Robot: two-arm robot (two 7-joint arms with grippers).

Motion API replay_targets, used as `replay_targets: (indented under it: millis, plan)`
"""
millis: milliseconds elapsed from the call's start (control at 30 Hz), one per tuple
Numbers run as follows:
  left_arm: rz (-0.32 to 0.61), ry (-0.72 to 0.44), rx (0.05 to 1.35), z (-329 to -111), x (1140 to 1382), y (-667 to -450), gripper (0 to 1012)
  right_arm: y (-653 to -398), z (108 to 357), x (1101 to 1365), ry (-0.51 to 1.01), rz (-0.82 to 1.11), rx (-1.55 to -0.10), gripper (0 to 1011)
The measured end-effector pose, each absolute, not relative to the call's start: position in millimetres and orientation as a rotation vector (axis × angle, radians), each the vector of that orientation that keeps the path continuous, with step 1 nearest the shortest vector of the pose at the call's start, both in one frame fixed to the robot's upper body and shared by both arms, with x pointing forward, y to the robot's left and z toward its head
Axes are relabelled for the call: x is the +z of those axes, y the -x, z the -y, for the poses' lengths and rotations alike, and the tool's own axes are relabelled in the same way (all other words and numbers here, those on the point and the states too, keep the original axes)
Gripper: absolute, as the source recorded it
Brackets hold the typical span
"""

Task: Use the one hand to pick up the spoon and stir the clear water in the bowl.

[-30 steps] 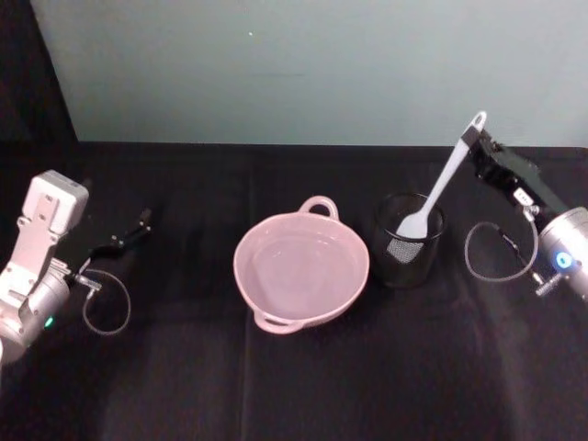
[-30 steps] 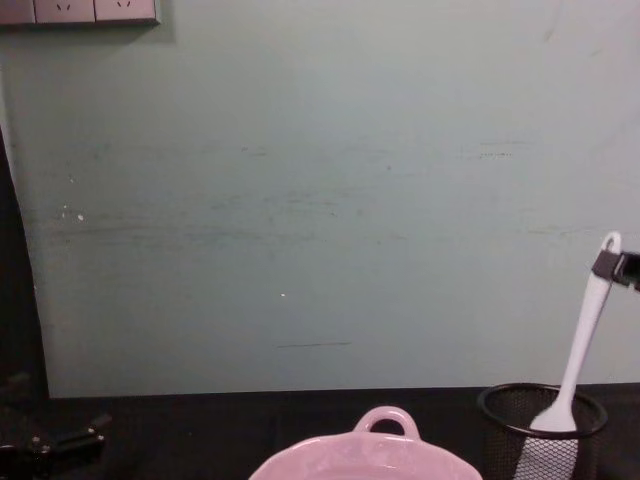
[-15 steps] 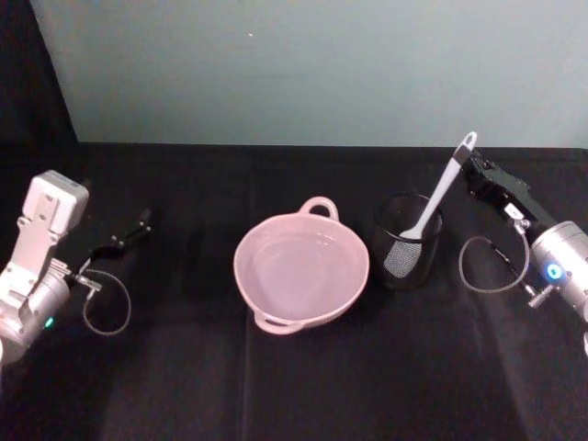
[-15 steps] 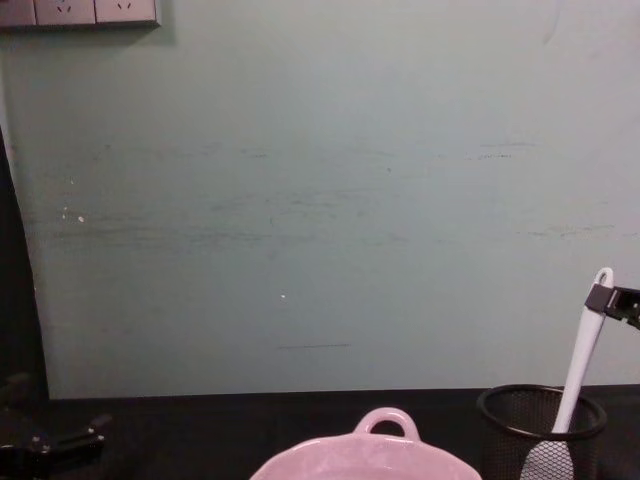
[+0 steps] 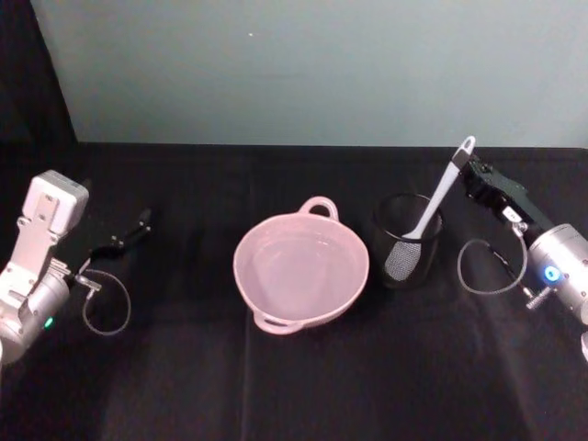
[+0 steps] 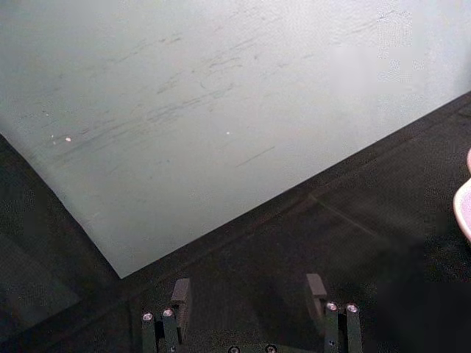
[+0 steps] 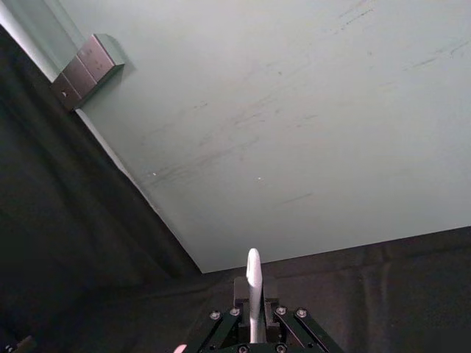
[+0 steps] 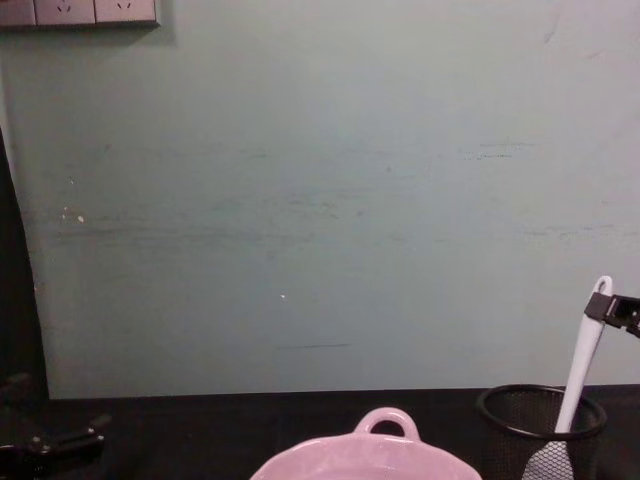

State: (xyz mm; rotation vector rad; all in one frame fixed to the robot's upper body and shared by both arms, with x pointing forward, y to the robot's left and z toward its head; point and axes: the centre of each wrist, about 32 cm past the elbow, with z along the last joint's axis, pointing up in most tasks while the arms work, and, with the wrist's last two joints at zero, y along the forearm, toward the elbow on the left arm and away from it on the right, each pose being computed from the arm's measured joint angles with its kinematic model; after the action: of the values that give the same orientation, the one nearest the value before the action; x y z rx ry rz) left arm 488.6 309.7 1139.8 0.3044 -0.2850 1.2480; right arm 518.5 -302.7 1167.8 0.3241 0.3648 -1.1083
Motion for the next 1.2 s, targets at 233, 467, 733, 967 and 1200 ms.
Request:
replay_targets:
  millis: [233,467,733,967,1200]
  plan:
    - [0.285,-0.304,1.248,-309.7,1139.8,-488.6,1011,-518.4,302.4,1168.4,-0.325,-0.363,-1.108,239]
    - [0.285,-0.304,1.248,-309.6,1139.8,-488.6,1011,-518.2,302.4,1168.6,-0.325,-0.362,-1.108,476]
    - [0.285,-0.304,1.248,-309.7,1139.8,-488.6,1011,-518.1,302.4,1168.7,-0.325,-0.362,-1.108,711]
    - [0.285,-0.304,1.248,-309.7,1139.8,-488.6,1011,-517.4,302.0,1169.4,-0.307,-0.338,-1.110,918]
    - [0.285,-0.304,1.248,-309.7,1139.8,-488.6,1011,-512.4,299.7,1171.7,-0.221,-0.223,-1.145,1002]
